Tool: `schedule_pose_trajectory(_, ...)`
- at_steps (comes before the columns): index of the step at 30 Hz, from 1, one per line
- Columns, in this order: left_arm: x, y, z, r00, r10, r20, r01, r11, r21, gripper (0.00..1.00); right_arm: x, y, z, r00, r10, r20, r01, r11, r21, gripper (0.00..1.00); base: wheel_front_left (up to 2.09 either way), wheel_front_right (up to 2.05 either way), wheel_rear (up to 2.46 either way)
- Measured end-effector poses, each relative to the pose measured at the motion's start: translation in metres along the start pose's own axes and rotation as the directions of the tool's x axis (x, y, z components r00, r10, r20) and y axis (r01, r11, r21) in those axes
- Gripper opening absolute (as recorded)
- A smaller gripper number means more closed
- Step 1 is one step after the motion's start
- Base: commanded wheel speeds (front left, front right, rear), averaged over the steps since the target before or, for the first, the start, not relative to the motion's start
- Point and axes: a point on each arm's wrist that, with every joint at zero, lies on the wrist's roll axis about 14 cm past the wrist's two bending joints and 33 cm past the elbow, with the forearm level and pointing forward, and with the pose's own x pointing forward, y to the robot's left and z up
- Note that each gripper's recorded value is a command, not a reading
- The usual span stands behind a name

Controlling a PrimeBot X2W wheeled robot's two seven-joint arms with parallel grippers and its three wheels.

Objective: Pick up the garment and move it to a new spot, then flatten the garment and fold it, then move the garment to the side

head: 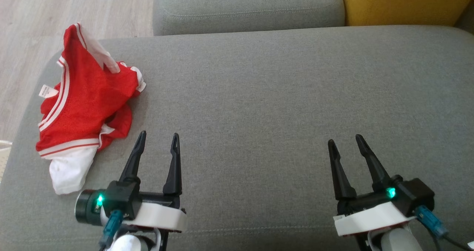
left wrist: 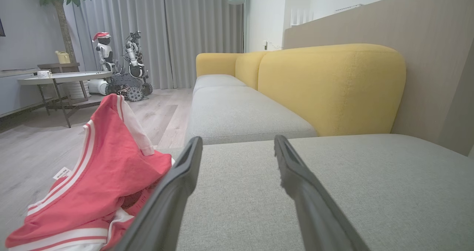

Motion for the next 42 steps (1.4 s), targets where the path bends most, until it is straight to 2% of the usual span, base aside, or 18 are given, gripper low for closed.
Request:
schedule_pose_trajectory(12,-0.003,0.003,-0.004,1.0,0.006,-0.014,-0.006,1.0,0.001,1.0,0.003,0.003,-0.002,1.0,0.013,-0.004,-0.013,1.0,0.002,1.0,0.0,0.0,0.0)
schedule_pose_trajectory(24,-0.024,0.043,0.001,0.99,0.14,-0.011,-0.14,0.99,0.029,1.0,0.024,0.043,-0.002,0.988,0.154,-0.005,-0.154,0.988,0.007,1.0,0.0,0.0,0.0)
schedule_pose_trajectory(42,-0.08,0.113,0.016,0.916,0.401,0.013,-0.401,0.914,0.068,1.0,0.051,0.12,-0.009,0.917,0.398,-0.018,-0.398,0.917,0.027,1.0,0.0,0.0,0.0)
